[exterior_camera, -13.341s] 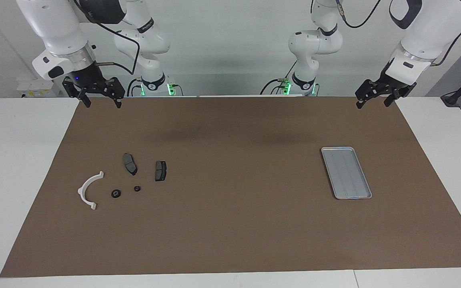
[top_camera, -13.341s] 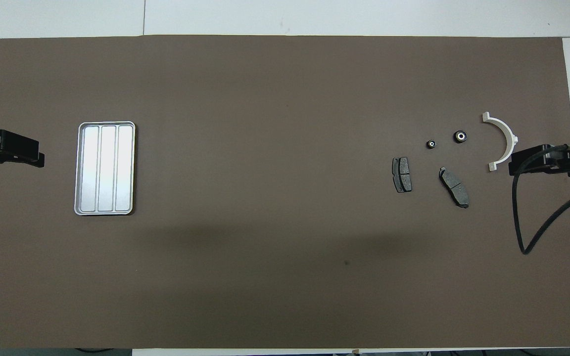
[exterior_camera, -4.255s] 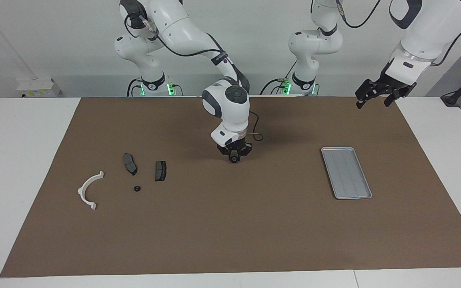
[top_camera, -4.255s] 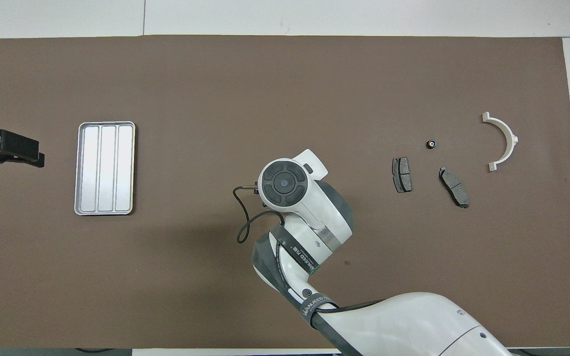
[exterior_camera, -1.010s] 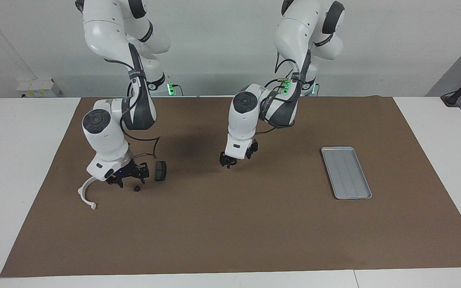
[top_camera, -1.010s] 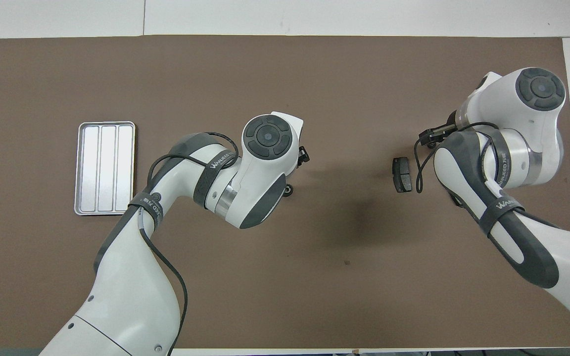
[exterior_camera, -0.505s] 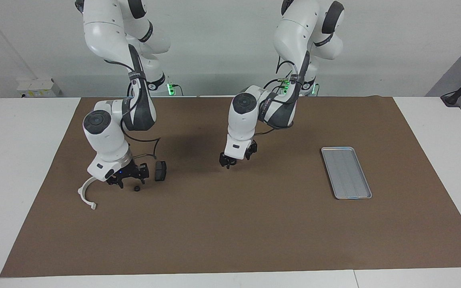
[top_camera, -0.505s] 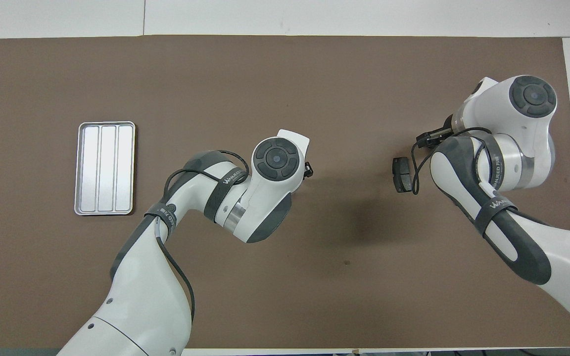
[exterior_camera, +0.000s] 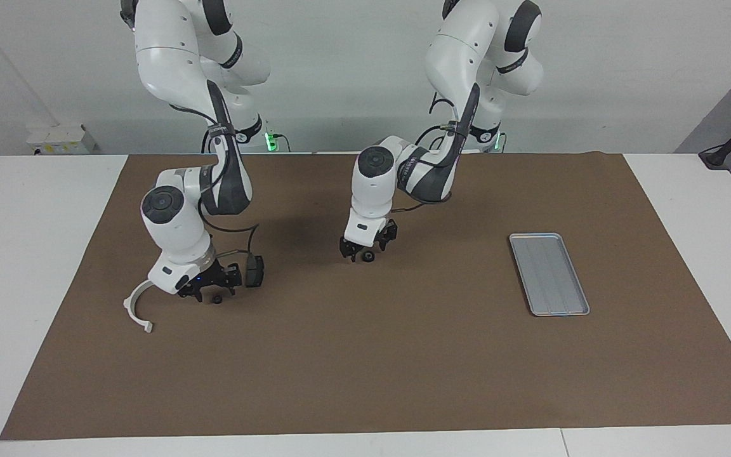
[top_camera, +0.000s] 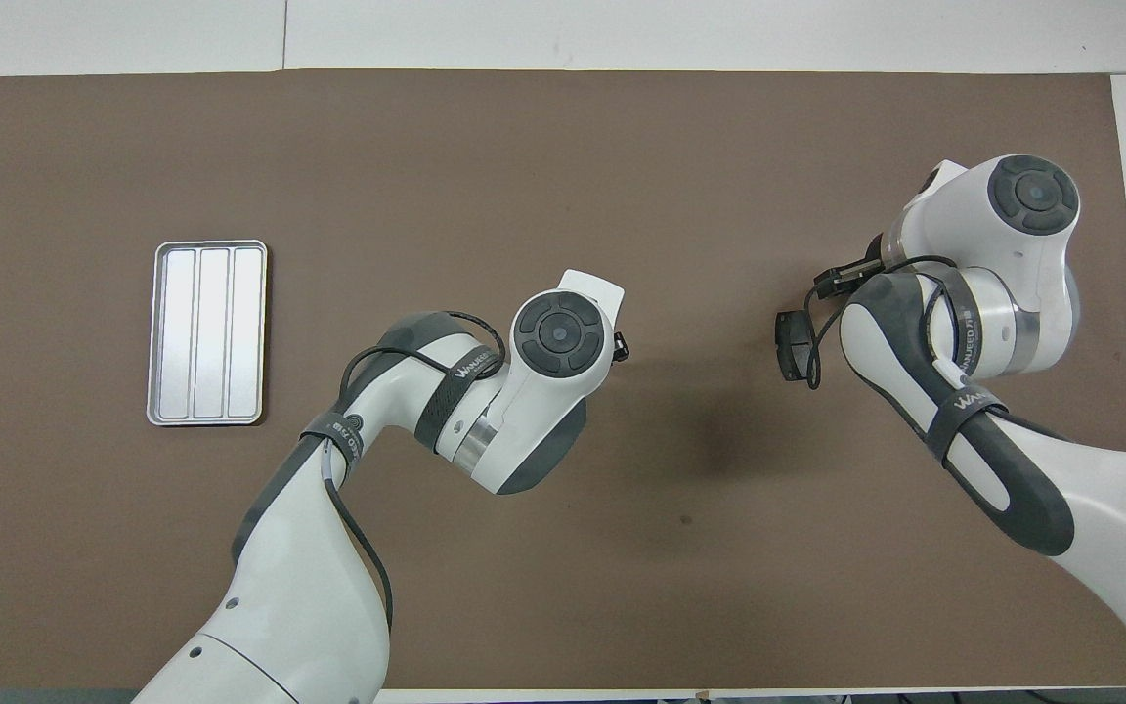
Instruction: Pick bearing gear from pile to tray
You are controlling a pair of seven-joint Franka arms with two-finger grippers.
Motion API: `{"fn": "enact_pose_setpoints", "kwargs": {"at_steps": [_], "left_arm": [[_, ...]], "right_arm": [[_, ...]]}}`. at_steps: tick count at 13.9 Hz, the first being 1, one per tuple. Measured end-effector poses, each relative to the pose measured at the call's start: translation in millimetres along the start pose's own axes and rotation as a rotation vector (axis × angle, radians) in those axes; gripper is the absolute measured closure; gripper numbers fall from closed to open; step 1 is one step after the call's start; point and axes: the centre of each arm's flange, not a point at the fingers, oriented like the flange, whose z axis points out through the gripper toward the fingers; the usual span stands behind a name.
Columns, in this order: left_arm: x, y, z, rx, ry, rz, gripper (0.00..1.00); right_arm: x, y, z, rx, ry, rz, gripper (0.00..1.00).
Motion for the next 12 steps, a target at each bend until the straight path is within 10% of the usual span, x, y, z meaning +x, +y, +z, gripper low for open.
{"fn": "enact_pose_setpoints", "kwargs": {"at_steps": [7,12], "left_arm": [[-1,-4,8,-0.004,0.003,-0.001,0.19],[0,-4,6,-0.003,0.005,-0.002,0.41]], "right_arm": [[0,-3,17,0.002,0.012,-0.005,0.20],[1,-7,14,0.004,0.024,-0.008,0.62]]}}
